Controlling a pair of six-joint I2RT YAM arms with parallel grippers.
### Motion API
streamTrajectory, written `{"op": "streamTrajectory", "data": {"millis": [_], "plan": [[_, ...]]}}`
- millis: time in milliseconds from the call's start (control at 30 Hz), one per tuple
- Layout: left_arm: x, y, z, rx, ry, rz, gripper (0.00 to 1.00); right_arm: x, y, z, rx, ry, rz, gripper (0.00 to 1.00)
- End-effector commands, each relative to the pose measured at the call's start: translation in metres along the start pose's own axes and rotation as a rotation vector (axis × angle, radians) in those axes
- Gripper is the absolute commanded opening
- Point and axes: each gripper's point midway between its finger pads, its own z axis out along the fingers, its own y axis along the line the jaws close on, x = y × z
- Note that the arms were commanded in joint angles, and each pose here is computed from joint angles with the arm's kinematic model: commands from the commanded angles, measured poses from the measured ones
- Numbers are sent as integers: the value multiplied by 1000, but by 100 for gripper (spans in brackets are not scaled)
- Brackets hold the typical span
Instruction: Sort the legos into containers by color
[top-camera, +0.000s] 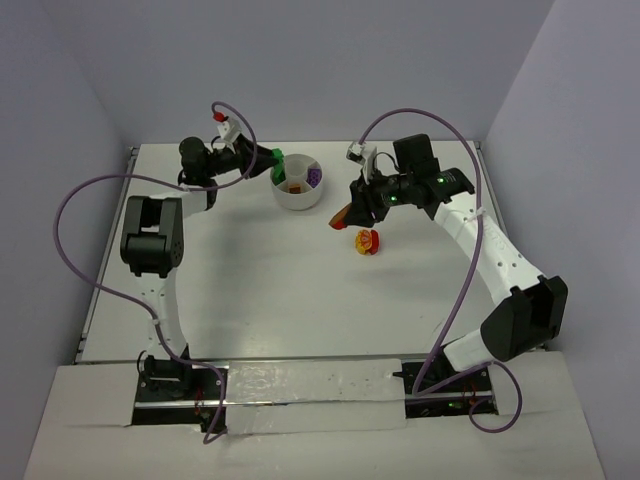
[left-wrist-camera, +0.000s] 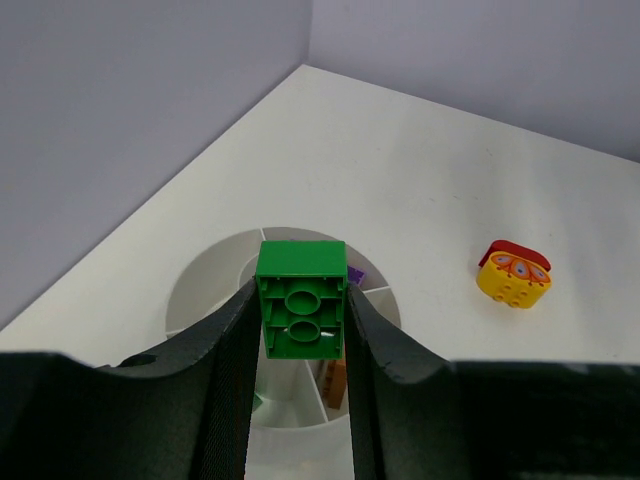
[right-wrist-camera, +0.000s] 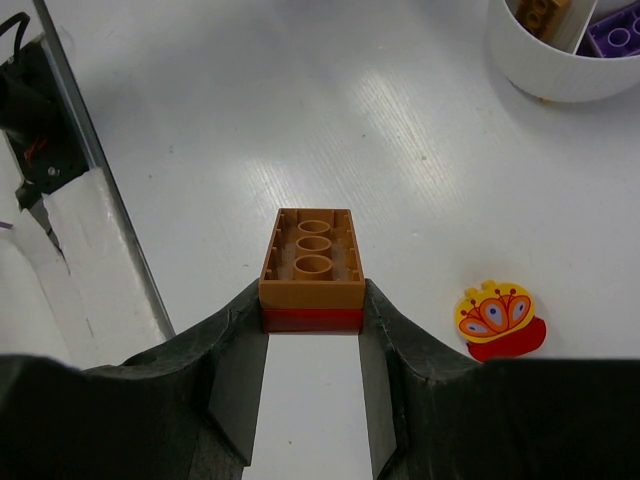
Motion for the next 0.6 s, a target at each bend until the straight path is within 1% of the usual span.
{"op": "streamTrajectory", "data": {"millis": [0,300,467,567], "plan": [[-24,6,4,14,-72,109,10,-18,0,-4,-9,-45,-20,0],[-7,16,5,-3,-59,69,12,-18,-1,-2,-18,-40,-14,0],[-1,19,5,-13,-57,48,22,-16,-2,0,-23,-33,-9,0],[4,22,4,-23,-51,45,23,-17,-3,1,-25,-33,-11,0]]}}
